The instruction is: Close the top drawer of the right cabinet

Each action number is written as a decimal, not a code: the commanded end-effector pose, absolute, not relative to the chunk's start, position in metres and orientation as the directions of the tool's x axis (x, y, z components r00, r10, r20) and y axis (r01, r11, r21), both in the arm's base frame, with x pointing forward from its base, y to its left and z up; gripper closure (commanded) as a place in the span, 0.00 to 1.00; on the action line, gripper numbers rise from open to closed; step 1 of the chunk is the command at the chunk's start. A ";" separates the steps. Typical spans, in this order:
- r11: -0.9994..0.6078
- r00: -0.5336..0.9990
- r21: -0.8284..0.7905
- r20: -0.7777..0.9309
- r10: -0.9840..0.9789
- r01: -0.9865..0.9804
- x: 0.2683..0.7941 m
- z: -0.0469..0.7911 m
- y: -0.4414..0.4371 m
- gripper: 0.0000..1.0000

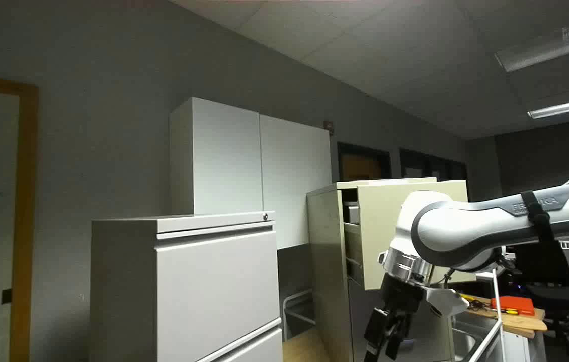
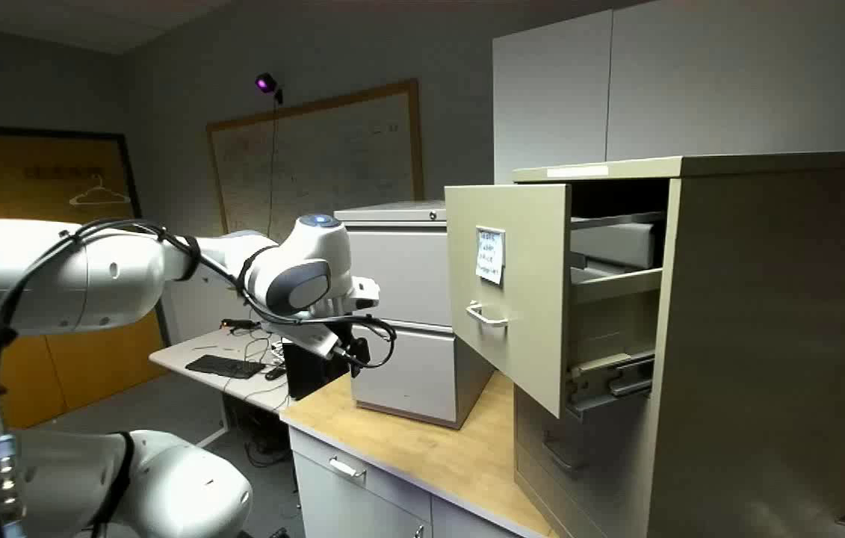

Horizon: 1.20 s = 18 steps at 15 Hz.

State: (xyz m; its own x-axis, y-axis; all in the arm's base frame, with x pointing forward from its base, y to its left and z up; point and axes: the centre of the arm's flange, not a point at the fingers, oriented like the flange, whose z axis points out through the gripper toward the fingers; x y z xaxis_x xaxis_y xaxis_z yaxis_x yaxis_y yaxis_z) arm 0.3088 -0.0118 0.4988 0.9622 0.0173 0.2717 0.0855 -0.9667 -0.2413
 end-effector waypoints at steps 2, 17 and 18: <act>-0.967 0.962 -0.241 0.272 0.017 0.085 0.309 0.499 -0.012 0.00; -0.992 0.918 -0.124 0.396 -0.012 0.040 0.325 0.504 -0.003 0.00; -0.995 0.903 -0.100 0.429 -0.016 0.030 0.328 0.508 -0.002 0.00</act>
State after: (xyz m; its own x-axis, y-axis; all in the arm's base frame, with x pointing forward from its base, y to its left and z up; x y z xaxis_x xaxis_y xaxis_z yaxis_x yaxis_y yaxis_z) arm 0.3203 -0.0065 0.5014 0.9326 0.0038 0.3609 0.0709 -0.9824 -0.1730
